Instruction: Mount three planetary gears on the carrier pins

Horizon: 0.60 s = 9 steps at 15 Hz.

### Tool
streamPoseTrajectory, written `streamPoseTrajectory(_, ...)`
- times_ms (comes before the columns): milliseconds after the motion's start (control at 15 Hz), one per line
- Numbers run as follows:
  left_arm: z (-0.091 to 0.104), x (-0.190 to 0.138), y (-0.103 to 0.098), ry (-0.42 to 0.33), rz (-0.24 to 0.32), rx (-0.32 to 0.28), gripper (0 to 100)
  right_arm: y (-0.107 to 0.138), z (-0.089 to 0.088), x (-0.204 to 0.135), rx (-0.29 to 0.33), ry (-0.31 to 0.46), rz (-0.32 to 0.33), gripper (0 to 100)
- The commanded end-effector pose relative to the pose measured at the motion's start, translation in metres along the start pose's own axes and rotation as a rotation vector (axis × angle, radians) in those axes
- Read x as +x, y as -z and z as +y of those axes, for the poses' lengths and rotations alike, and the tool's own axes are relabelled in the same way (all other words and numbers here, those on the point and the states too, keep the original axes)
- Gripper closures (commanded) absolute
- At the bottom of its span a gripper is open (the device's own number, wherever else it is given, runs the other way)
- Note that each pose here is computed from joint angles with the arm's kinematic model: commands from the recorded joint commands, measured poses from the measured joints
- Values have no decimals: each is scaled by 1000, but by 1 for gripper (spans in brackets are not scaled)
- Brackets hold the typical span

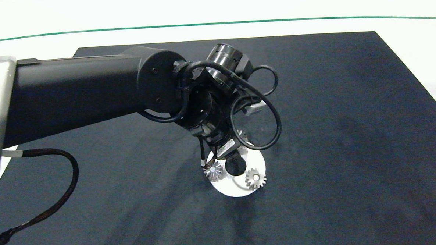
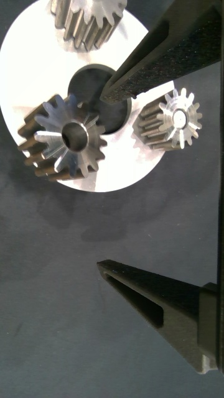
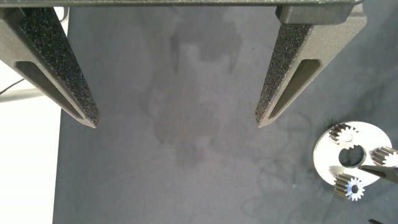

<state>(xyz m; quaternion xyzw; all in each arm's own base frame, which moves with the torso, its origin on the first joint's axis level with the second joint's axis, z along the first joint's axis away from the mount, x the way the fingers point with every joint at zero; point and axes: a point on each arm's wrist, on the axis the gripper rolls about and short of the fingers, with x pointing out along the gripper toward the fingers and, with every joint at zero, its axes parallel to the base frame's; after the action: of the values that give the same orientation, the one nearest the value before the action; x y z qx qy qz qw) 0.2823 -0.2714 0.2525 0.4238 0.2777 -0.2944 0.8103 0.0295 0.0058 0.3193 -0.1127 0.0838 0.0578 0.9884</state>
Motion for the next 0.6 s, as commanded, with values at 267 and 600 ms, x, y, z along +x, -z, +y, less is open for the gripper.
streamPoseTrajectory(267, 0, 2, -1, -7, -7, 5, 0, 0, 0, 0, -2, 1, 2, 0)
streamPoseTrajectory(600, 6, -1, -2, -28, -34, 1, 0, 0, 0, 0, -4, 0, 3, 0)
